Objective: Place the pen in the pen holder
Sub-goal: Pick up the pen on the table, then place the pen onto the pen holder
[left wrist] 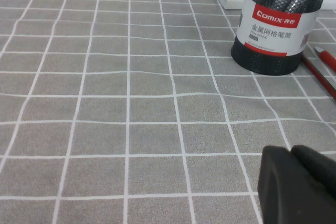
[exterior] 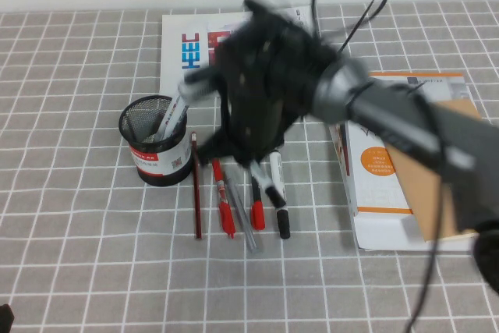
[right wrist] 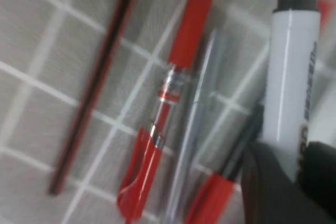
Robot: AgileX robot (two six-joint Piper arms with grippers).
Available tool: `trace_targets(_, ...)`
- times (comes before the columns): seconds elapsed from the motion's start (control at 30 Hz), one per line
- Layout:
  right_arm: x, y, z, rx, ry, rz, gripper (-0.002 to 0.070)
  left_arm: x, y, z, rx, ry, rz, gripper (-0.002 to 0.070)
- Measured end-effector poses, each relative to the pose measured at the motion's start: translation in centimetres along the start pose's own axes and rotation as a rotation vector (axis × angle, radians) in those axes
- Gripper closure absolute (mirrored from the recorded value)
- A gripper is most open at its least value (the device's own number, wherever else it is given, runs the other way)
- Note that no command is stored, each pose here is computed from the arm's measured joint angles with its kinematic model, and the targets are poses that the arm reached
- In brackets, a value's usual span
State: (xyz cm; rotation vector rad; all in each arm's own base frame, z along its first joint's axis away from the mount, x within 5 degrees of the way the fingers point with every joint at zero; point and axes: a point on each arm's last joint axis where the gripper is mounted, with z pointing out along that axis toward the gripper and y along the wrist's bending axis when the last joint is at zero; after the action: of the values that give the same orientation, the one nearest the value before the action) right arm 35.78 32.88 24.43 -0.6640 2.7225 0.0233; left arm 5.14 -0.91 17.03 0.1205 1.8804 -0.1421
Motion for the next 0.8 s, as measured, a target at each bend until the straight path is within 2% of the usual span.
trace_targets(0.1, -0.2, -0.4, -4.3, 0.012, -0.096, 0.004, 0.0585, 0.0, 0.0, 0.0, 0.0, 0.0, 0.0, 0.068)
trace_targets(0.23, 0.3, 0.3, -8.9, 0.033, -0.2, 0.0, 0.0585, 0.0, 0.0, 0.0, 0.0, 0.0, 0.0, 0.068)
trace_targets(0.4, 1.7, 1.6, -11.1, -0.009, -0.3, 0.027, 0.0585, 0.0, 0.0, 0.0, 0.0, 0.0, 0.0, 0.068)
trace_targets(0.63, 4.0, 3.2, -9.8, -0.245, -0.579, 0.043, 0.0585, 0.0, 0.0, 0.0, 0.0, 0.0, 0.0, 0.068)
trace_targets(0.8, 5.0, 4.7, -8.5, -0.572, -0.991, -0.045, 0.0585, 0.0, 0.0, 0.0, 0.0, 0.0, 0.0, 0.068)
